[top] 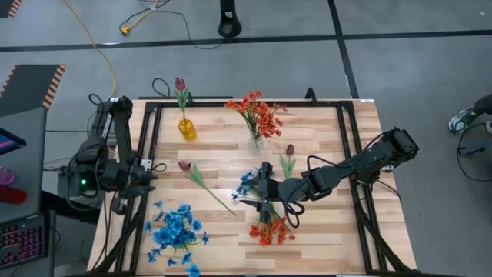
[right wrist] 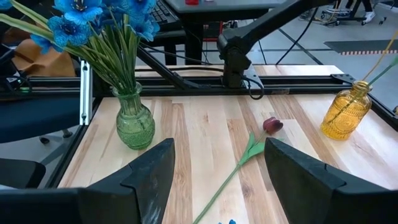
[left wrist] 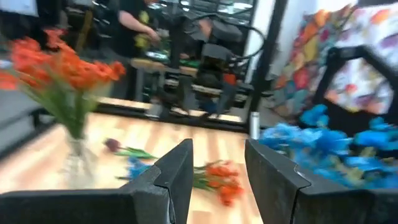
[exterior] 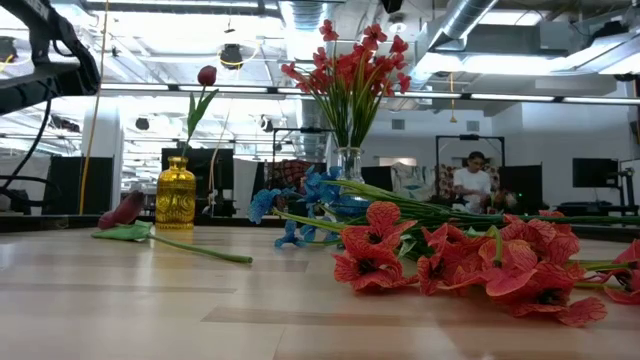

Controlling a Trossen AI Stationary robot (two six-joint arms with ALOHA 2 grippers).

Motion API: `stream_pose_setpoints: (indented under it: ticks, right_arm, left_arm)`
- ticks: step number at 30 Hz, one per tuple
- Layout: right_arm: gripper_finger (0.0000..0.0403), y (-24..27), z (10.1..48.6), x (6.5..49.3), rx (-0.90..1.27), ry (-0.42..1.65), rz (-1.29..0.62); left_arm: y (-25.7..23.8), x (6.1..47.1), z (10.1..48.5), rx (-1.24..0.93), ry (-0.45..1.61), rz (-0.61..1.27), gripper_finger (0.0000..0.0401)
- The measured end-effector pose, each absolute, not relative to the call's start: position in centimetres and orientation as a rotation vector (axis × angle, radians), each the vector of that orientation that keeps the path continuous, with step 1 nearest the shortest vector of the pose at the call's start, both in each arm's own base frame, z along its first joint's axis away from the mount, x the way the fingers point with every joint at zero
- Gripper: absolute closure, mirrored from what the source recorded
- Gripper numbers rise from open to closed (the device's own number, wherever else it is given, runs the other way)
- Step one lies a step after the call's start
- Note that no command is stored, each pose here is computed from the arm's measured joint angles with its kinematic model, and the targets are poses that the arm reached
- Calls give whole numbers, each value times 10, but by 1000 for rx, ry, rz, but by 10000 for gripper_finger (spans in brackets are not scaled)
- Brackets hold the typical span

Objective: Sort flowers into vase by color
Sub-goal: Put the right red flower into the yellow vase

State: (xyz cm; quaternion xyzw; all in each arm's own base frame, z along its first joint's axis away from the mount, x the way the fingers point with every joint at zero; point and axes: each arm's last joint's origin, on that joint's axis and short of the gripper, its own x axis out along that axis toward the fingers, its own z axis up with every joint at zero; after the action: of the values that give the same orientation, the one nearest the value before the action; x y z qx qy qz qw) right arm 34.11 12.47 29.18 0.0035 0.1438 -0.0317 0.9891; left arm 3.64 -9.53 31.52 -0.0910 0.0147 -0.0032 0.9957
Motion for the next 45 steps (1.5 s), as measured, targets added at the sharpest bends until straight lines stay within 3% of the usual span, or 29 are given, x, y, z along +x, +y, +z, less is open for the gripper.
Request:
stream_pose_setpoints:
  ticks: [13,27,45]
  right_arm:
    - [127,124,290,340,60,306,-103]
    - [127,121,289,341,81,313,-115]
    - [127,109,247,312,371,717,-430]
  left_arm:
    - [-90,45,320,-186,6,119,269]
    - [-71,108,328,-157,70,150,269]
    - [-23,157,317,-174,188,95,269]
